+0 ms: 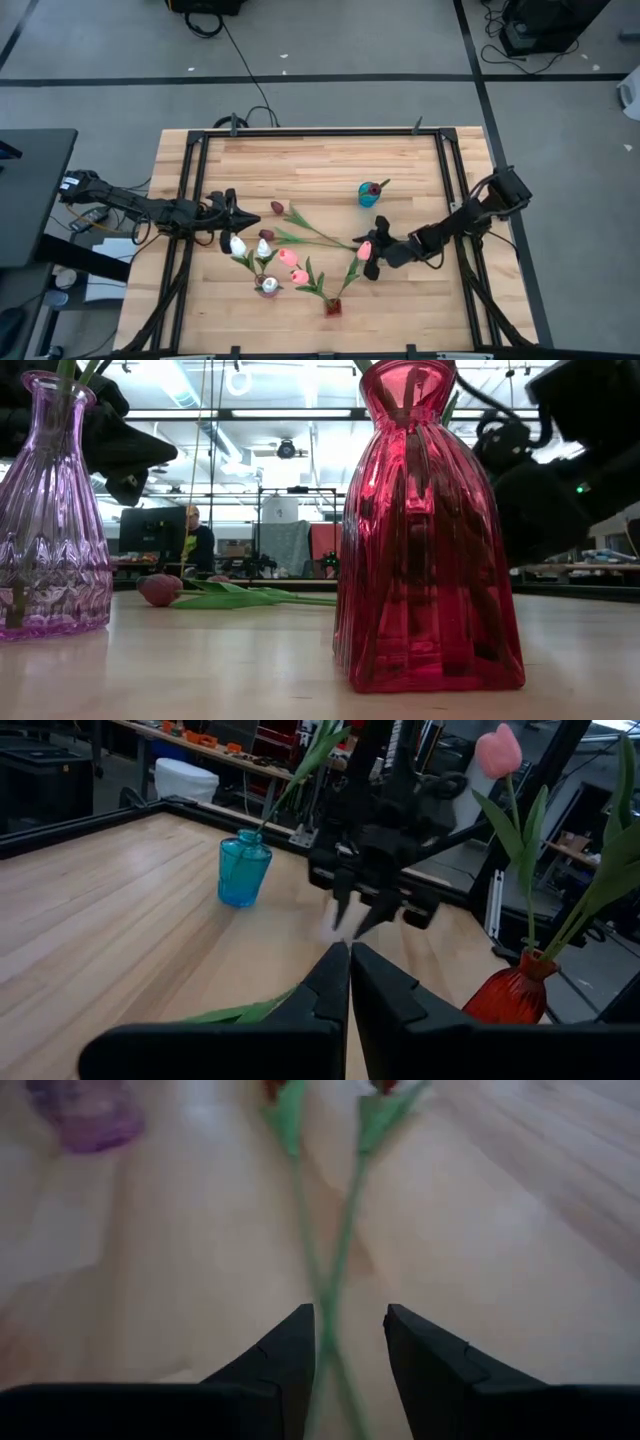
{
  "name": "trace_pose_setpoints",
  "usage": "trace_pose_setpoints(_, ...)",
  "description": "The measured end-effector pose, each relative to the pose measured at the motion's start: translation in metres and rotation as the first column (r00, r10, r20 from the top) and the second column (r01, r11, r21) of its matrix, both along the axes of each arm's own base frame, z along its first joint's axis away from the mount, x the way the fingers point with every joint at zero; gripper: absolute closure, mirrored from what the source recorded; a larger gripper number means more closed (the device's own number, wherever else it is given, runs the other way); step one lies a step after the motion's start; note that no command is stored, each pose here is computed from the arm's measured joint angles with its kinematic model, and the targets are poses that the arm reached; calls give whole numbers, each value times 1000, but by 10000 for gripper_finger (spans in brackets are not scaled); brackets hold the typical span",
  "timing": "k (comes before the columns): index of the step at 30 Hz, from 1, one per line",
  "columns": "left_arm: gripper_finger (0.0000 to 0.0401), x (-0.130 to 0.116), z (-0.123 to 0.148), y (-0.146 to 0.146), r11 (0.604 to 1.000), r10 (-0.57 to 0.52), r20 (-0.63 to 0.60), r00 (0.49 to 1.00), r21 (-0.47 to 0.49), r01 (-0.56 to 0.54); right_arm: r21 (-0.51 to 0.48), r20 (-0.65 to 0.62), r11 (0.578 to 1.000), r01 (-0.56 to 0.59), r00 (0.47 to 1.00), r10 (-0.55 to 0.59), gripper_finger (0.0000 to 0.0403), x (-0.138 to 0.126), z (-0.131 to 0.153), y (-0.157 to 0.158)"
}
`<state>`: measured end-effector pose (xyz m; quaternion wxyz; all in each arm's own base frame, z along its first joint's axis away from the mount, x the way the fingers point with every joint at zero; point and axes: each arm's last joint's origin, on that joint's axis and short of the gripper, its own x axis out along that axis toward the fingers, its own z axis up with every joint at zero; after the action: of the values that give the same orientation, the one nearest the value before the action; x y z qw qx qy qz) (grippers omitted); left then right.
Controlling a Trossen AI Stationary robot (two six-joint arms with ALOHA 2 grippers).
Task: Sort flowers into vase by color
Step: Put the top red flower into the blue vase
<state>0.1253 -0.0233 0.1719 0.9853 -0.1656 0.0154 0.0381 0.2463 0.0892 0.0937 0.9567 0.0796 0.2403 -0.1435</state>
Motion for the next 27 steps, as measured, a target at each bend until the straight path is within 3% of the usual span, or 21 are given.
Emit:
trace_pose_setpoints(7, 382, 0, 0, 0, 1000, 17, 1, 1000, 1, -17, -92, -74, 995, -48, 996, 42, 266, 7, 6, 16)
trace_pose_setpoints(20, 382, 0, 0, 0, 1000, 17, 0, 1000, 1, -17, -139, -284, 983, -122, 956, 78, 266, 3, 1, 22)
trace_pose_setpoints(27, 382, 0, 0, 0, 1000, 17, 0, 1000, 5, -17, -156, -310, 979, -135, 947, 81, 283, 1, 1, 23)
